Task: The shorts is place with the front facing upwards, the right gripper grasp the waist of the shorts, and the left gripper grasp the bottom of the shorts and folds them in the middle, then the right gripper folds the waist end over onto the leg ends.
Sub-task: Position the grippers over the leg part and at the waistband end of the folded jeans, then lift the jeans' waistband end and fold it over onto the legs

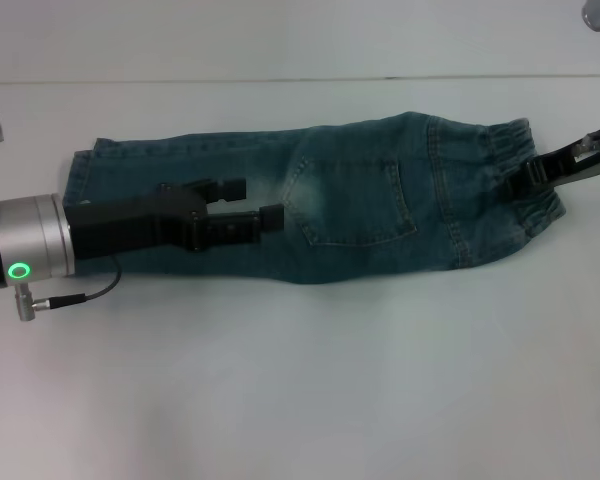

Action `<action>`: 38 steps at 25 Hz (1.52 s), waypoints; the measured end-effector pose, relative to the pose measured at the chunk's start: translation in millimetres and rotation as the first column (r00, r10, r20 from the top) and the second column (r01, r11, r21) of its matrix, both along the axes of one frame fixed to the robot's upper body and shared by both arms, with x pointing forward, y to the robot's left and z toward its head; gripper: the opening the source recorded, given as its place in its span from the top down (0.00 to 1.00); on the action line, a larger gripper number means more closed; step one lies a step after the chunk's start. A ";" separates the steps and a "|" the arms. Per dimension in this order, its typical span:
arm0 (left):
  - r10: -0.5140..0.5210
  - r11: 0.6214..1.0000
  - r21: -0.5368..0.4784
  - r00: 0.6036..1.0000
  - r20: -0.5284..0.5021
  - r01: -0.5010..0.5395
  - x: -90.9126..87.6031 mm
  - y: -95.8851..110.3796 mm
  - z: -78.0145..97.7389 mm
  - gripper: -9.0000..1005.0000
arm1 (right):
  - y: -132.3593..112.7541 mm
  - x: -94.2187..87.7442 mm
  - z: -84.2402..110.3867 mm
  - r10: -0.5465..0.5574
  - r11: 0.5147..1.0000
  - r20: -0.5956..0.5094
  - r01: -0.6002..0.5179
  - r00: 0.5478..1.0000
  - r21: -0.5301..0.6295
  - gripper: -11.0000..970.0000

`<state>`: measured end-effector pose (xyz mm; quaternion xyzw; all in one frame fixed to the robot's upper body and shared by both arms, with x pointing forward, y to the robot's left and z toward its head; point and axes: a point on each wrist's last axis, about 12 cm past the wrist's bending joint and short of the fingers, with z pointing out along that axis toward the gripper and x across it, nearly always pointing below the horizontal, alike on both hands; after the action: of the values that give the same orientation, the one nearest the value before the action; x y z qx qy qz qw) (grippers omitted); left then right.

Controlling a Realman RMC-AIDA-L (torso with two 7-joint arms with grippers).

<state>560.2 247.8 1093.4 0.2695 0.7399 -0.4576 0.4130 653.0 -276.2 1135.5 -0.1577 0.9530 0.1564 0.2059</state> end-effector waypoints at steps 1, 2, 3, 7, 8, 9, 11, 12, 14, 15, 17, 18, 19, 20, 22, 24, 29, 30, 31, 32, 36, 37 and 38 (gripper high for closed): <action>-0.001 1.000 -0.001 1.000 0.000 0.001 0.3 -0.5 0.0 0.07 | 0.0 0.2 0.8 0.003 1.000 0.002 -0.003 1.000 0.000 0.53; -0.001 1.000 -0.001 1.000 -0.001 0.001 0.6 -0.8 -0.1 0.07 | 0.0 0.3 1.7 0.005 1.000 0.003 -0.005 1.000 -0.001 0.55; 0.000 1.000 0.000 1.000 -0.001 0.000 1.0 -0.8 0.0 0.07 | 0.0 0.5 2.5 0.007 1.000 0.006 -0.007 1.000 -0.001 0.57; 0.005 1.000 0.004 1.000 -0.001 -0.005 1.9 -0.5 -0.1 0.08 | -0.1 0.7 4.2 0.014 1.000 0.010 -0.014 1.000 -0.001 0.65; 0.006 1.000 0.004 1.000 -0.001 -0.006 2.0 -0.4 -0.2 0.08 | -0.2 0.5 4.3 0.016 1.000 0.009 -0.016 1.000 0.000 0.67; 0.008 1.000 0.005 1.000 -0.001 -0.008 2.3 -0.3 -0.3 0.09 | -0.2 0.2 4.6 0.020 1.000 0.008 -0.020 1.000 0.001 0.73; 0.017 1.000 0.010 1.000 0.000 -0.017 3.2 0.0 -0.8 0.10 | -0.3 -0.1 6.4 0.025 1.000 0.008 -0.025 1.000 0.002 0.86; 0.025 1.000 0.012 1.000 0.001 -0.025 3.9 -0.1 -1.3 0.10 | -1.0 -0.6 7.5 0.028 1.000 0.007 -0.028 1.000 0.002 0.86; 0.044 0.999 0.014 0.999 0.001 -0.044 5.2 -0.9 -2.7 0.11 | -3.5 -2.4 10.7 0.032 0.999 0.004 -0.032 0.999 0.005 0.87; 0.058 0.998 0.017 0.998 -0.001 -0.058 6.1 -1.5 -4.2 0.11 | -5.7 -3.5 13.4 0.033 0.999 0.005 -0.034 0.999 0.008 0.87; 0.084 0.996 0.027 0.996 -0.004 -0.083 8.6 -3.8 -7.3 0.12 | -9.0 -5.7 18.3 0.038 0.999 0.007 -0.038 0.999 0.023 0.88; 0.101 0.994 0.037 0.995 -0.005 -0.101 10.8 -5.6 -9.4 0.13 | -10.9 -7.7 20.7 0.042 0.999 0.005 -0.042 0.999 0.033 0.88; 0.121 0.992 0.045 0.993 -0.002 -0.120 13.0 -8.2 -11.7 0.13 | -12.8 -9.7 23.5 0.047 0.998 0.003 -0.047 0.999 0.047 0.88; 0.139 0.989 0.047 0.990 0.005 -0.139 14.4 -10.6 -13.3 0.13 | -15.4 -11.7 26.2 0.052 0.997 0.002 -0.052 0.999 0.058 0.88; 0.165 0.985 0.051 0.986 0.037 -0.167 17.2 -15.8 -15.9 0.14 | -20.4 -16.1 31.3 0.061 0.995 -0.006 -0.061 0.998 0.079 0.88; 0.177 0.982 0.054 0.981 0.079 -0.182 20.1 -26.0 -20.5 0.19 | -25.1 -21.0 35.8 0.068 0.992 -0.016 -0.066 0.998 0.105 0.88; 0.275 0.956 0.066 0.952 0.134 -0.286 32.5 -44.9 -34.7 0.38 | -39.7 -31.8 47.3 0.064 0.979 -0.009 -0.061 0.998 0.193 0.88; 0.296 0.949 0.065 0.942 0.160 -0.310 34.0 -47.6 -36.8 0.42 | -41.7 -33.5 49.0 0.066 0.975 -0.009 -0.063 0.998 0.211 0.88; 0.323 0.939 0.060 0.928 0.186 -0.339 35.1 -51.7 -39.6 0.47 | -43.4 -35.7 50.8 0.072 0.970 -0.009 -0.068 0.997 0.232 0.88; 0.340 0.931 0.058 0.916 0.212 -0.359 35.8 -54.7 -41.2 0.51 | -45.8 -37.7 52.6 0.073 0.965 -0.007 -0.069 0.997 0.254 0.88; 0.418 0.890 0.045 0.851 0.318 -0.454 38.0 -62.2 -45.4 0.64 | -49.1 -43.1 56.8 0.084 0.947 -0.007 -0.077 0.996 0.312 0.88; 0.430 0.879 0.052 0.833 0.348 -0.475 38.2 -63.6 -46.6 0.66 | -49.3 -44.3 57.4 0.089 0.944 -0.009 -0.081 0.996 0.320 0.88; 0.435 0.868 0.060 0.815 0.384 -0.492 39.0 -64.8 -46.7 0.68 | -49.6 -45.3 58.4 0.093 0.941 -0.010 -0.084 0.996 0.327 0.88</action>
<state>599.2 183.0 1046.7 0.1909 0.7289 -0.2265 0.6173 607.7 -325.7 1193.9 -0.1622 0.9085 0.3231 0.2097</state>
